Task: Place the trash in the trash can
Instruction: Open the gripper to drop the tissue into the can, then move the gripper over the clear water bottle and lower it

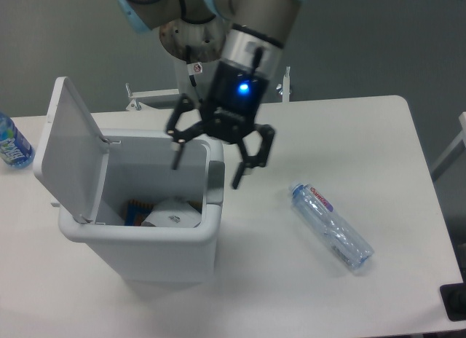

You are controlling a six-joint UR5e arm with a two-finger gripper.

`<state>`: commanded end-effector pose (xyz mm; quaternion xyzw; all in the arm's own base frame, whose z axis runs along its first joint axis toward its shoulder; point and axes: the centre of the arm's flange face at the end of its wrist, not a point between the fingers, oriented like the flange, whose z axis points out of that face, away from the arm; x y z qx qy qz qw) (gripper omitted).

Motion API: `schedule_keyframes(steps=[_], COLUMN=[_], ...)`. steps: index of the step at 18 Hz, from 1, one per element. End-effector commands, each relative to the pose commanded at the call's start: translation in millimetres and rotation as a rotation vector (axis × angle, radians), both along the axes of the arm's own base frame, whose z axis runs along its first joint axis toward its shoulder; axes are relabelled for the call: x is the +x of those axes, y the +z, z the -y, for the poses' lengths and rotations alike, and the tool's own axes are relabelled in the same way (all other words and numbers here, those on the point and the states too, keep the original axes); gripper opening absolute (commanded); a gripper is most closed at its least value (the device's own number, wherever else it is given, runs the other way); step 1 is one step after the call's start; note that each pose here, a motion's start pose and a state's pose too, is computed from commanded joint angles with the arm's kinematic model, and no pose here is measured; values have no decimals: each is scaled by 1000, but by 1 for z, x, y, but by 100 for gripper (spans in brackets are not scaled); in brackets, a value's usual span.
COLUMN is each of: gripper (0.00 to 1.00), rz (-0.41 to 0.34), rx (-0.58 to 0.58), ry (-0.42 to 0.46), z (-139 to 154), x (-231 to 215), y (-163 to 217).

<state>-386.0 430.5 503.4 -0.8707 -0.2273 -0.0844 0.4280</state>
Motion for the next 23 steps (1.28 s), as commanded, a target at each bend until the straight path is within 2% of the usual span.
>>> schedule_keyframes(steps=[3,6,10,15,18,21,23], gripper=[100,100,100,100,100,100,100], rz=[12,33,20,77,113,169,194], rx=[-14,-30,-143,-234,-361,-456,-504], ry=[77,124,204,243,281,262,286], z=[28,43,41,46,46,22,13], x=[-40,-78,-119,-158,-175,-173,-178], y=[-11,-29,-48,-96,-130,-162,-177])
